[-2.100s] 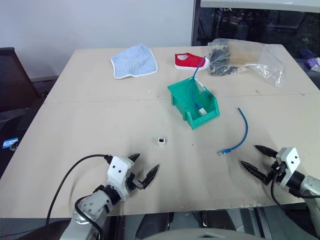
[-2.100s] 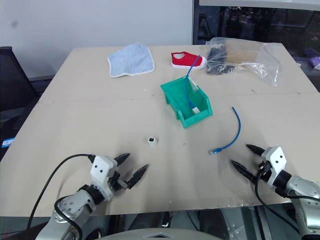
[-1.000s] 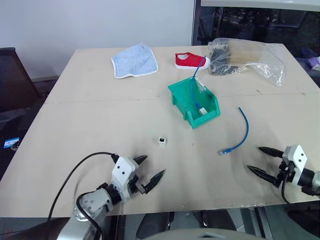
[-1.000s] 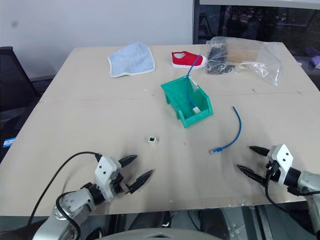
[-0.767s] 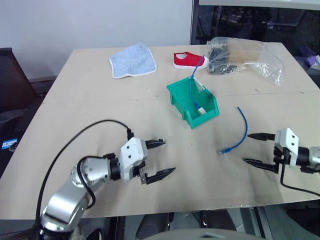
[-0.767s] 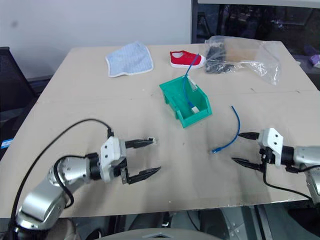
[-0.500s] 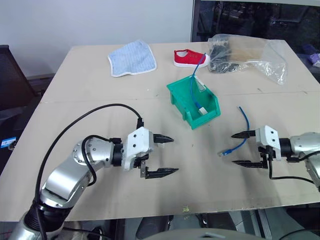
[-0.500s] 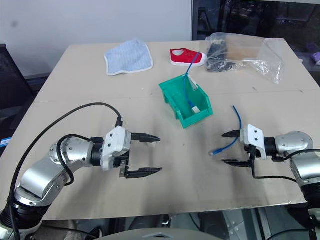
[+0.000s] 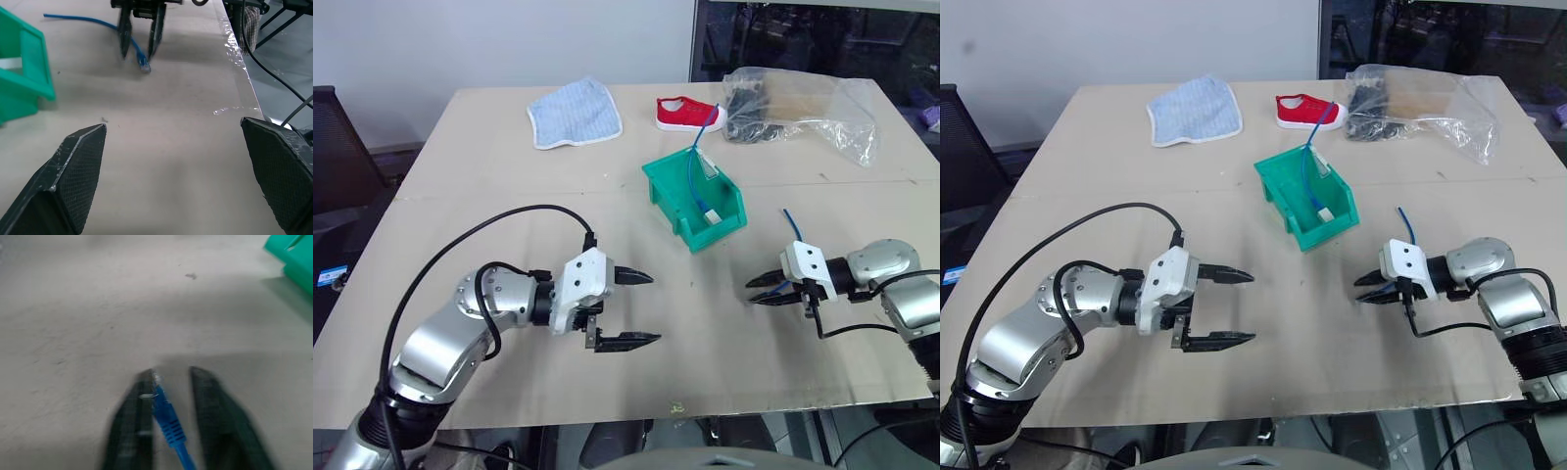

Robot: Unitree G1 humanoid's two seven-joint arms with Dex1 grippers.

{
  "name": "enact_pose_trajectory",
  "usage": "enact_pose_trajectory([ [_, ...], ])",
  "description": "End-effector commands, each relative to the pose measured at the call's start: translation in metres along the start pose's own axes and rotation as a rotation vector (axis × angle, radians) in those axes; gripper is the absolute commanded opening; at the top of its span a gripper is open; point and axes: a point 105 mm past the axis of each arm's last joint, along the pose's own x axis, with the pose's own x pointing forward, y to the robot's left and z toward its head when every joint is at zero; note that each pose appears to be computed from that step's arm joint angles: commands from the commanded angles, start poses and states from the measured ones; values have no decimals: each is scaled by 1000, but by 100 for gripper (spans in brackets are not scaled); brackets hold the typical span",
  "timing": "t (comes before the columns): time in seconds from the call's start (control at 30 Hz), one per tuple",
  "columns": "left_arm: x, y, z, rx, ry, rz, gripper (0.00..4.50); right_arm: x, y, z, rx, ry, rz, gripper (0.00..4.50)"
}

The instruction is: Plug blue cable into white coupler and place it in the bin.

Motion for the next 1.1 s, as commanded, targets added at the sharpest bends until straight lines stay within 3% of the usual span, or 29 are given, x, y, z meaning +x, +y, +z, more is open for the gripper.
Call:
enact_pose_trajectory([
  [0.03, -3, -3, 14, 45, -22, 3, 450, -2, 0, 1, -34, 6, 10, 3],
  [0.23, -3, -2, 13, 45, -16, 14, 450, -3, 2, 2, -19, -22, 17, 3],
  [0.43, -1, 0, 12, 48, -15, 13, 450, -7, -1, -9, -47, 23, 5, 266],
  [0.63, -2, 0, 9, 52, -12, 14, 450, -7, -4, -24, -52, 100, 2, 266],
  [0.73, -2, -1, 7, 54, -10, 16, 450, -4, -6, -25, -40, 96, 3, 182],
  [0.83, -2, -3, 5, 56, -9, 17, 450, -2, -7, -28, -37, 101, 11, 36],
  [0.87, -2, -3, 4, 56, -8, 18, 450, -1, -7, -29, -33, 103, 15, 7],
  [1.0, -4, -3, 2, 54, -3, 21, 450, 1, -7, -31, -27, 105, 22, 7],
  [1.1, -6, -1, -2, 47, 7, 30, 450, 14, -11, -18, 5, 38, 16, 7],
])
